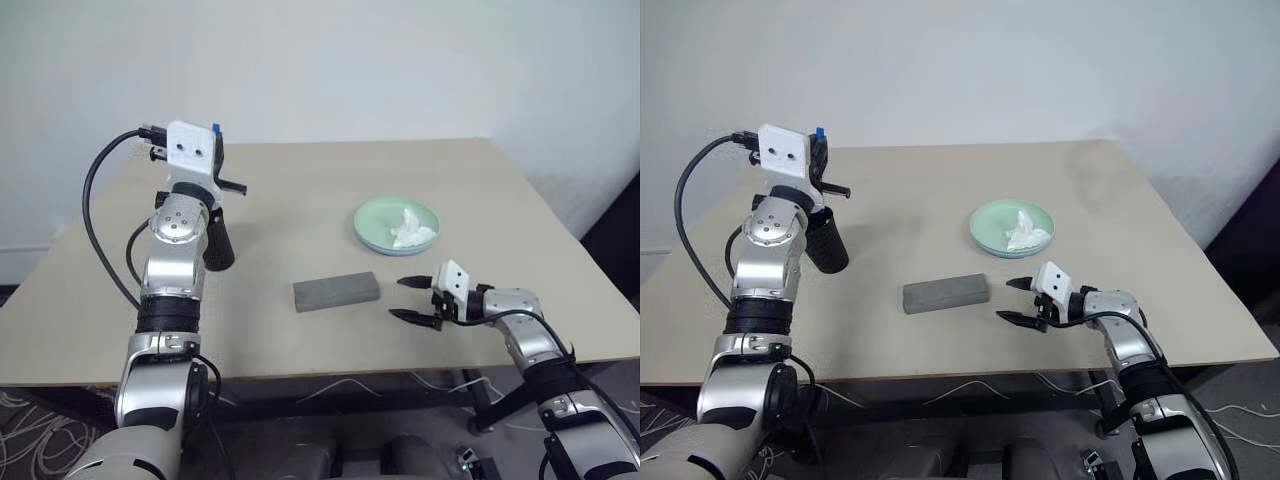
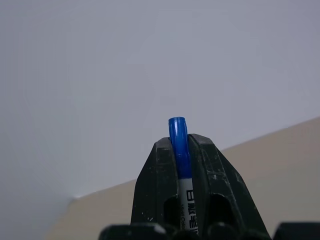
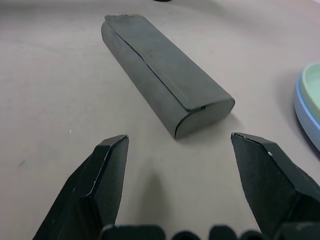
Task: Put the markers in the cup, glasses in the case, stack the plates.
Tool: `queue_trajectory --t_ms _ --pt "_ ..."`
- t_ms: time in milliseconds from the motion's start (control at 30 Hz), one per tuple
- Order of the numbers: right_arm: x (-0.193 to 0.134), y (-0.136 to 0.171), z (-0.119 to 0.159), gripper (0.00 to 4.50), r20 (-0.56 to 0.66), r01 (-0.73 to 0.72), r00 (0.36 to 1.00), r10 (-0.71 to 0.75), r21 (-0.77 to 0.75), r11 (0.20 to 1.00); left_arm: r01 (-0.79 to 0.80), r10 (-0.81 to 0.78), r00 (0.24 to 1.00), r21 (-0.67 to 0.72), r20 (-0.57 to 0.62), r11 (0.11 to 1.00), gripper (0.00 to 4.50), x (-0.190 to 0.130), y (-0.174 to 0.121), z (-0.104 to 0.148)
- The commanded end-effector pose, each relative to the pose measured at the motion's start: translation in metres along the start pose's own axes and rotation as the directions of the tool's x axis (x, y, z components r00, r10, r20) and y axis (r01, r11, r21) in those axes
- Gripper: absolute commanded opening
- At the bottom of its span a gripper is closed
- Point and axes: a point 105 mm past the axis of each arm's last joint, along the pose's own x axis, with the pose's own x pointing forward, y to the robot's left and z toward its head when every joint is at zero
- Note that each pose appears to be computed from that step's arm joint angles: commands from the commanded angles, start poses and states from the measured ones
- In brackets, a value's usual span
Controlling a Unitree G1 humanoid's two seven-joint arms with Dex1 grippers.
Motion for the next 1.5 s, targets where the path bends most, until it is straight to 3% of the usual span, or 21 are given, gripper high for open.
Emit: queue_trajectory --t_ms 33,367,667,1000,1167,1300,1500 --pt "-0.007 -0.01 0.017 3.56 0.049 0.041 0.998 -0.039 -0.036 0.999 -0.073 0.068 0.992 0.038 0.103 0.997 0.02 0.007 0.024 0.02" --pt "-0.007 -0.008 0.015 3.56 0.047 0.047 0.998 -0.046 -0.028 0.998 -0.074 0.071 0.992 0.029 0.108 0.997 0.02 0.006 0.022 0.001" --pt "-0.008 -0.01 0.017 3.56 0.046 0.047 0.998 -0.046 -0.034 0.998 -0.062 0.059 0.993 0.025 0.105 0.998 2.97 0.006 0.019 -0.001" --pt "-0.012 -0.014 0.031 3.56 0.106 0.047 0.993 -0.046 -0.008 0.999 -0.006 0.012 0.983 -0.03 0.184 1.0 2.97 0.006 0.014 0.025" --pt "-0.016 -0.015 0.038 3.56 0.126 0.047 0.991 -0.047 0.002 0.999 0.205 -0.161 0.959 -0.182 0.231 0.962 2.97 -0.004 -0.006 0.046" --pt "-0.021 -0.016 0.045 3.56 0.15 0.052 0.987 -0.054 0.015 0.999 0.552 -0.511 0.828 -0.177 0.231 0.815 2.97 -0.043 -0.052 0.051" --pt "-0.03 -0.013 0.052 3.56 0.18 0.076 0.98 -0.08 0.025 0.997 0.714 -0.709 0.697 -0.205 0.111 0.67 2.97 -0.087 -0.094 0.022"
